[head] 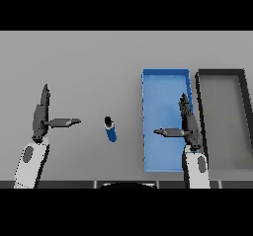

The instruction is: Pick up the blue pipe and place it into the blue bin.

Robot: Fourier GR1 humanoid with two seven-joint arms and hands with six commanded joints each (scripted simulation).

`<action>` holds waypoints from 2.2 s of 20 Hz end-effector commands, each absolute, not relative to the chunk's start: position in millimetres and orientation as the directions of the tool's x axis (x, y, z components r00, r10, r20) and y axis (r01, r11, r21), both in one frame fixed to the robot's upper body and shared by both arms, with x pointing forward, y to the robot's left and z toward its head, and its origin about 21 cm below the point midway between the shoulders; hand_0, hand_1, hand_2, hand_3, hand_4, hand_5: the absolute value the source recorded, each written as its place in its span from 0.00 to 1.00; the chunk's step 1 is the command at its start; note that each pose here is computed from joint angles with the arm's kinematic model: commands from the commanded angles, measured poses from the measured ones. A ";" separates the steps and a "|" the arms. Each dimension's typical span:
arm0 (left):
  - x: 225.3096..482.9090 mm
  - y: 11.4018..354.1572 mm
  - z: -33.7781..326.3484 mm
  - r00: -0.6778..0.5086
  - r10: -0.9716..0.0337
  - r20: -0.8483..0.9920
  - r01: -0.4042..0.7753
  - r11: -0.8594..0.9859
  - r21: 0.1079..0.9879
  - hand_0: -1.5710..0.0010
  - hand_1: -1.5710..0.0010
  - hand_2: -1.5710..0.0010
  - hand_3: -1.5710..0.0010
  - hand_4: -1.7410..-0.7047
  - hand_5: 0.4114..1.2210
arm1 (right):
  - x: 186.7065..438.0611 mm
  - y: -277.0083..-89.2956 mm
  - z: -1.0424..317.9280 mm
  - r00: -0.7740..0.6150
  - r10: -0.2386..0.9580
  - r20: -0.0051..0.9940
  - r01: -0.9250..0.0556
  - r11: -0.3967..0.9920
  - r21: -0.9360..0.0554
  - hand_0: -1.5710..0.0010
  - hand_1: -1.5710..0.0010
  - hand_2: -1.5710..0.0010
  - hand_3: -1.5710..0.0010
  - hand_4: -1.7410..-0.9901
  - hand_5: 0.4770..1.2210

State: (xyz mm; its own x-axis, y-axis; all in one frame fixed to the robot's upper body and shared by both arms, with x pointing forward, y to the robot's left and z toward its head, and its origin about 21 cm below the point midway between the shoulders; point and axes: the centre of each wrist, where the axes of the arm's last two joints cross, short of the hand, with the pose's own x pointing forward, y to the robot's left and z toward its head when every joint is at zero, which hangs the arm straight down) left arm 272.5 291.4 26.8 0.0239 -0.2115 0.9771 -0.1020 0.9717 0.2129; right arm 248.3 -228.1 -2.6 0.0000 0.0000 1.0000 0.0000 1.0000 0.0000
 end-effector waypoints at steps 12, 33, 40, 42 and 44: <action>260.1 329.9 30.1 -0.015 -0.295 0.955 0.219 0.931 0.291 1.00 1.00 1.00 1.00 0.54 0.24 | 215.8 -248.5 5.7 -0.068 0.282 0.957 -0.116 0.951 -0.288 1.00 1.00 1.00 1.00 0.67 0.16; 232.8 213.3 2.0 -0.073 -0.321 0.944 0.655 0.699 0.288 1.00 1.00 1.00 1.00 0.50 0.10 | 222.4 -245.9 11.0 -0.074 0.255 0.964 -0.154 0.952 -0.264 1.00 1.00 1.00 1.00 0.58 0.24; 251.8 181.5 -14.9 -0.085 -0.290 0.953 0.644 0.714 0.275 1.00 1.00 1.00 1.00 0.53 0.10 | 217.0 -253.5 9.5 -0.070 0.270 0.960 -0.138 0.951 -0.277 1.00 1.00 1.00 1.00 0.56 0.24; 254.0 171.7 -21.1 -0.095 -0.317 0.944 0.646 0.701 0.301 1.00 1.00 1.00 1.00 0.56 0.10 | 218.9 -252.2 9.0 -0.056 0.268 0.962 -0.144 0.951 -0.274 1.00 1.00 1.00 1.00 0.55 0.25; 256.6 161.7 -24.4 -0.086 -0.283 0.955 0.659 0.703 0.267 1.00 1.00 1.00 1.00 0.55 0.11 | 217.3 -253.8 9.9 -0.060 0.279 0.958 -0.139 0.948 -0.285 1.00 1.00 1.00 1.00 0.56 0.25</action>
